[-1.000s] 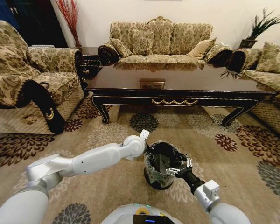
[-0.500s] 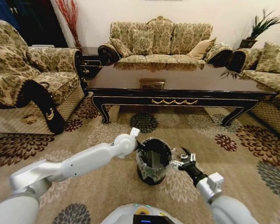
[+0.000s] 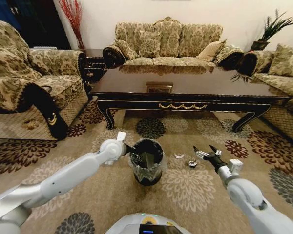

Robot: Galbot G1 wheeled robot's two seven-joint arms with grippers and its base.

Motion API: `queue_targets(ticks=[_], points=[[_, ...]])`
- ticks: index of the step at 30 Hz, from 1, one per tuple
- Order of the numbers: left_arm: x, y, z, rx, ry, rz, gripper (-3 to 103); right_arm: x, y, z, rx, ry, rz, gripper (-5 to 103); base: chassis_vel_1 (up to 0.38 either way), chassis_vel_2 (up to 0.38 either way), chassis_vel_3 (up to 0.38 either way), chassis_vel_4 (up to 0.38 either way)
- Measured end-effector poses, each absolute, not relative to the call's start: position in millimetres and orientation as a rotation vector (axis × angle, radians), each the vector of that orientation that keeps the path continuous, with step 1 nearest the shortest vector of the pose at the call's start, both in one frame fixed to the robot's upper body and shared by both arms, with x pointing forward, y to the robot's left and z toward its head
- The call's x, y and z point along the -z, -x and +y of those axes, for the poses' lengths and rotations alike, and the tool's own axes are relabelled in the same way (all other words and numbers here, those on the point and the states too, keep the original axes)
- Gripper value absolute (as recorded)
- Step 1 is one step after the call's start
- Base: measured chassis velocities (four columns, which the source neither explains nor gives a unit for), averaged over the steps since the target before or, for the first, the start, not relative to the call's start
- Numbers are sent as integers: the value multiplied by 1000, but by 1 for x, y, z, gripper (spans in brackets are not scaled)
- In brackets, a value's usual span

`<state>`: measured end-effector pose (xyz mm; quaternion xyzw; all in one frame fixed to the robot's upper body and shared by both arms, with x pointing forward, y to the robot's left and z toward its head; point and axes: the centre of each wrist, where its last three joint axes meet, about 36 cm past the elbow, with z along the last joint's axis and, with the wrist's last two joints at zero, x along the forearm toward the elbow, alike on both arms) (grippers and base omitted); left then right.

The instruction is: Move to the front of the table and pick up the trash from the floor, then place it into the trash bin.

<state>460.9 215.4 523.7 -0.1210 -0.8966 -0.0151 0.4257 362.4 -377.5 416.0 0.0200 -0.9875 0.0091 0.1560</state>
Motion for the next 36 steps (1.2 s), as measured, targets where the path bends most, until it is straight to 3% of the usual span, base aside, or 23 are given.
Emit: queue_targets(ticks=[13,20,27,36], points=[[-539,-465,258,-26,205,-2307,3,-332,-368,-386,-26,70,-2705,100,0,0,0,0],[-533,-458,260,-32,201,-2291,3,-299,-371,-384,220,155,-2616,102,0,0,0,0],[-529,-454,257,-31,209,-2279,3,-273,-382,-368,327,184,-2604,85,0,0,0,0],[-526,-451,256,-28,209,-2270,3,-266,-425,-357,516,264,-2574,79,0,0,0,0]])
